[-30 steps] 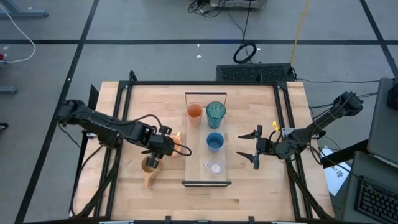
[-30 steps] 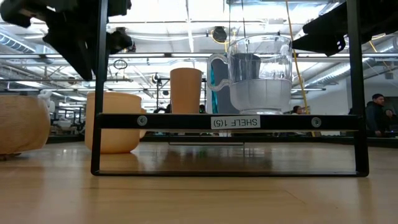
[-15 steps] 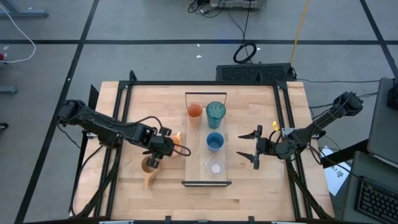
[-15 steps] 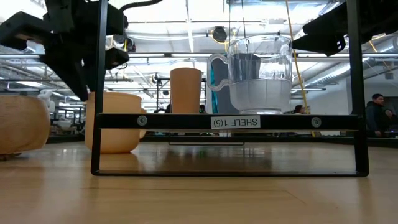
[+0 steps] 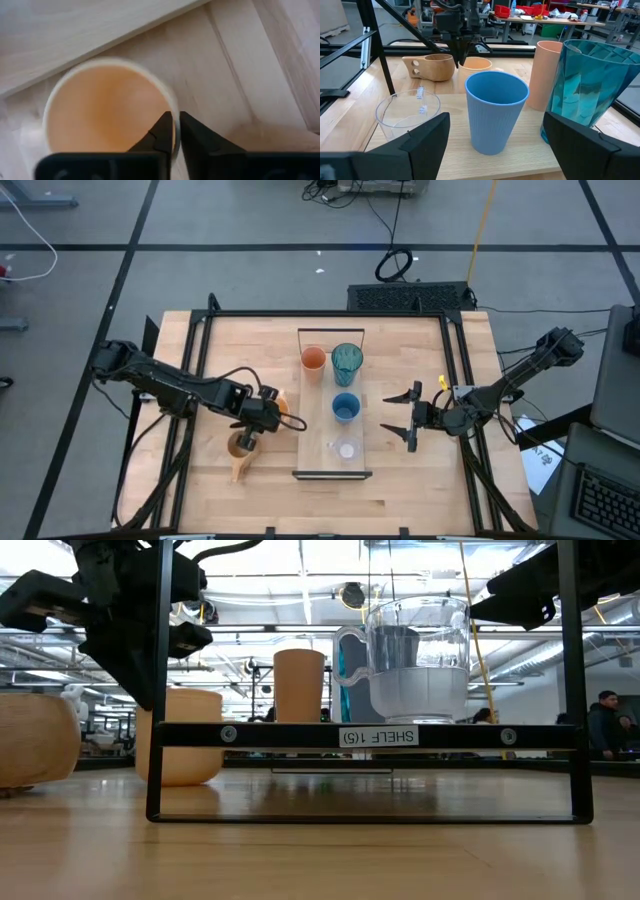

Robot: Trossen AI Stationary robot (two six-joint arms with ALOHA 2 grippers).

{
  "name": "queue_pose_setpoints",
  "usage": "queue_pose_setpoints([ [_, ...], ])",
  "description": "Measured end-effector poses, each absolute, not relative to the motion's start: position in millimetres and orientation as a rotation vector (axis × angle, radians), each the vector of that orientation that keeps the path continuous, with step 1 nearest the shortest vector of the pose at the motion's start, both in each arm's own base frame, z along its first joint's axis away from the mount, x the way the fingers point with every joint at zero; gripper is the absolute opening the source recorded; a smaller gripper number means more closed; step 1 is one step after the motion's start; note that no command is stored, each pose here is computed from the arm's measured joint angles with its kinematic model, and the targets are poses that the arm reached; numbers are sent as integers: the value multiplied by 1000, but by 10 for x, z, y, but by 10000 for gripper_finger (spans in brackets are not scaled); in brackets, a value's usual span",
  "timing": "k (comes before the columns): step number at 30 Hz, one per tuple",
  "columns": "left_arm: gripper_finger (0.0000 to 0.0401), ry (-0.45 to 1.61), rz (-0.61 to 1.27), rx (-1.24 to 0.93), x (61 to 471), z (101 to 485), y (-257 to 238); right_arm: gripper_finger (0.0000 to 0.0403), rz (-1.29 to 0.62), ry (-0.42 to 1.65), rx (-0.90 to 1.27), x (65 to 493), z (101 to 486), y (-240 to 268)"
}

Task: Stack small to large cups/mugs on shelf
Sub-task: Put the light orange mug on the shelf

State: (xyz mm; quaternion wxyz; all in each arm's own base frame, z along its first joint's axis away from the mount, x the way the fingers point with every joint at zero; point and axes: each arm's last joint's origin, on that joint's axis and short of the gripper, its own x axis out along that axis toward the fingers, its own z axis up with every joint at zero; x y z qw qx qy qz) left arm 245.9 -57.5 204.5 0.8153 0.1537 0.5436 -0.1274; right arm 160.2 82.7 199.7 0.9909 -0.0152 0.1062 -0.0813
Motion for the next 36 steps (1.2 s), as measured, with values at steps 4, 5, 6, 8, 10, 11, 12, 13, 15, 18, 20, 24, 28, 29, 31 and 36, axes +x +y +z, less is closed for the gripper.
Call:
queue_pose_setpoints([
  [4, 10, 1159, -296, 311, 2457, 2043, -583, 311, -163, 213, -31, 1602, 1997, 827],
  [5, 12, 1158, -296, 311, 2458, 2044, -583, 311, -163, 213, -31, 1602, 1996, 827],
  [6, 14, 1155, -298, 309, 2460, 2045, -584, 311, -163, 213, -31, 1601, 1997, 827],
  [8, 14, 1146, -304, 305, 2468, 2048, -588, 311, -163, 213, -31, 1602, 1997, 827],
  [10, 8, 1143, -318, 302, 2469, 2049, -592, 311, -163, 213, -31, 1602, 1996, 827],
  [11, 7, 1143, -320, 303, 2469, 2049, -592, 311, -163, 213, -31, 1602, 1996, 827],
  [12, 7, 1142, -320, 302, 2469, 2049, -592, 311, -163, 213, -31, 1601, 1996, 827],
  [13, 9, 1142, -320, 303, 2469, 2049, -594, 311, -163, 213, -31, 1602, 1996, 827],
  [15, 10, 1142, -321, 303, 2468, 2049, -595, 311, -163, 213, -31, 1602, 1996, 827],
  [18, 6, 1141, -328, 313, 2465, 2052, -599, 311, -163, 213, -31, 1602, 1996, 827],
  [20, 8, 1140, -333, 318, 2463, 2057, -605, 311, -163, 213, -31, 1602, 1997, 827],
  [24, 6, 1131, -344, 330, 2486, 2148, -634, 311, -163, 213, -31, 1601, 1996, 827],
  [28, 8, 1111, -360, 349, 2519, 2283, -673, 311, -163, 214, -31, 1602, 1996, 827],
  [29, 8, 1104, -365, 354, 2529, 2323, -686, 311, -163, 214, -31, 1601, 1996, 827],
  [31, 6, 1099, -381, 371, 2537, 2413, -712, 311, -163, 214, -31, 1601, 1996, 827],
  [36, 8, 1077, -403, 398, 2562, 2662, -748, 311, -163, 214, -31, 1601, 1996, 827],
])
